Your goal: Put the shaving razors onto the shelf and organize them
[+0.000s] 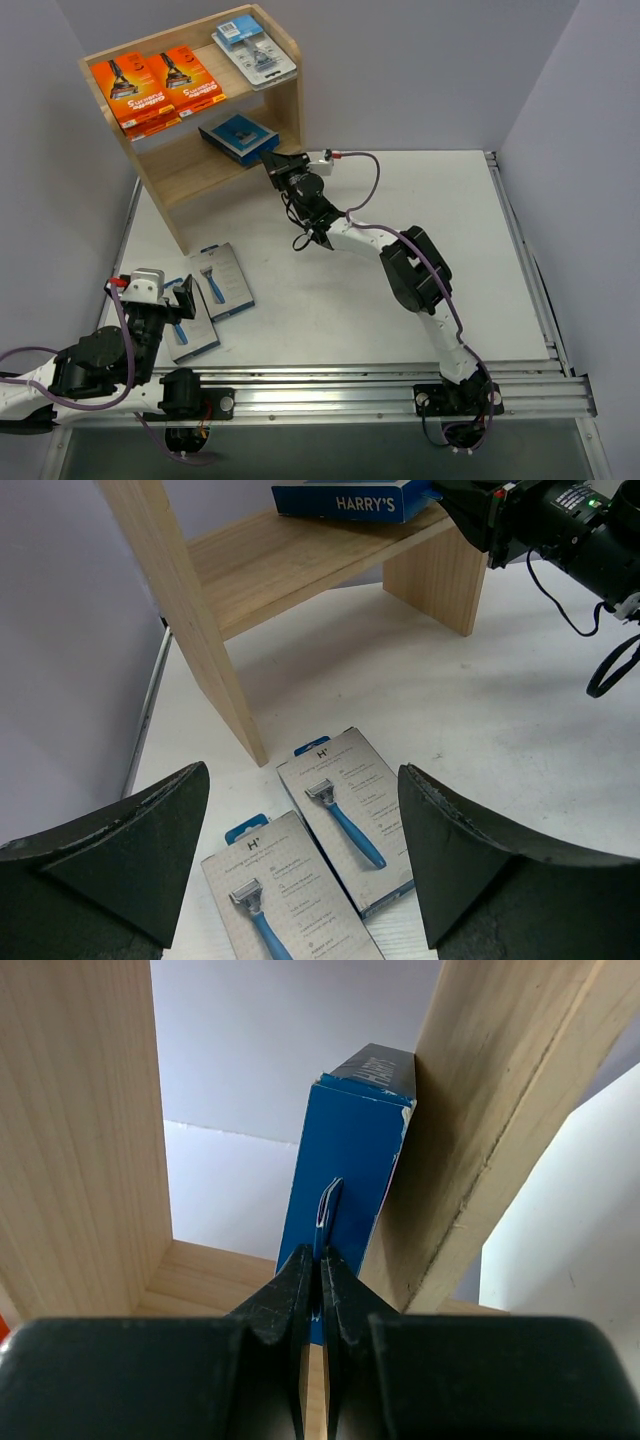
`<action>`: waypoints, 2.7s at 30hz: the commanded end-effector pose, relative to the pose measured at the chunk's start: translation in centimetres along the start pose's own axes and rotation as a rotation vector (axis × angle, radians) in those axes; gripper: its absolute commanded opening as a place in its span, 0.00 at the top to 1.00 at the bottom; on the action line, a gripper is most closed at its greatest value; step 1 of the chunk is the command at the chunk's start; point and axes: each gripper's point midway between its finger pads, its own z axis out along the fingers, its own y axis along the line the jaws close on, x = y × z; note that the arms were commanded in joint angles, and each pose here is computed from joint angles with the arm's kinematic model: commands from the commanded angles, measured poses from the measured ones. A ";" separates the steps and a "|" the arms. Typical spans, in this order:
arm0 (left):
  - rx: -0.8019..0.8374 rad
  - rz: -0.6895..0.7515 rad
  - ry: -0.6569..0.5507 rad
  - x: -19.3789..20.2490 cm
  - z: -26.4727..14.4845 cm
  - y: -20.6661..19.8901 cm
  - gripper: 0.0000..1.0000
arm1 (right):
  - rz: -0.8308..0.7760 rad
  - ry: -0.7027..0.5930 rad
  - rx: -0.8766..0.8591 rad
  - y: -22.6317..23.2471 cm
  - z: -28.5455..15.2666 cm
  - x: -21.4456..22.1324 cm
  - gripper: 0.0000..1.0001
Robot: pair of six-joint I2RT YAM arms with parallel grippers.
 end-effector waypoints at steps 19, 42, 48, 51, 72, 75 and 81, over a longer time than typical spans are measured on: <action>0.005 -0.042 -0.006 -0.6 -0.1 0.5 0.09 | -0.061 -0.258 -0.014 1.1 0.2 -3.6 1.00; 0.001 -0.014 -0.002 -0.5 0.0 0.1 0.03 | -0.099 -0.291 0.029 -0.2 1.2 -3.9 1.00; 0.002 -0.014 -0.002 -0.5 0.0 0.1 0.03 | -0.101 -0.291 0.033 -0.3 1.4 -4.0 1.00; 0.002 -0.014 -0.002 -0.5 0.0 0.1 0.03 | -0.093 -0.294 0.030 -0.3 1.5 -4.2 1.00; 0.002 -0.006 -0.001 -0.5 0.0 0.0 0.03 | -0.073 -0.275 0.022 -0.7 1.6 -5.1 1.00; 0.002 -0.006 -0.001 -0.6 0.0 0.0 0.03 | -0.068 -0.270 0.024 -0.7 1.6 -5.0 0.96; 0.001 -0.007 -0.001 -0.5 0.0 0.0 0.05 | -0.062 -0.257 0.032 -0.8 1.7 -4.7 0.72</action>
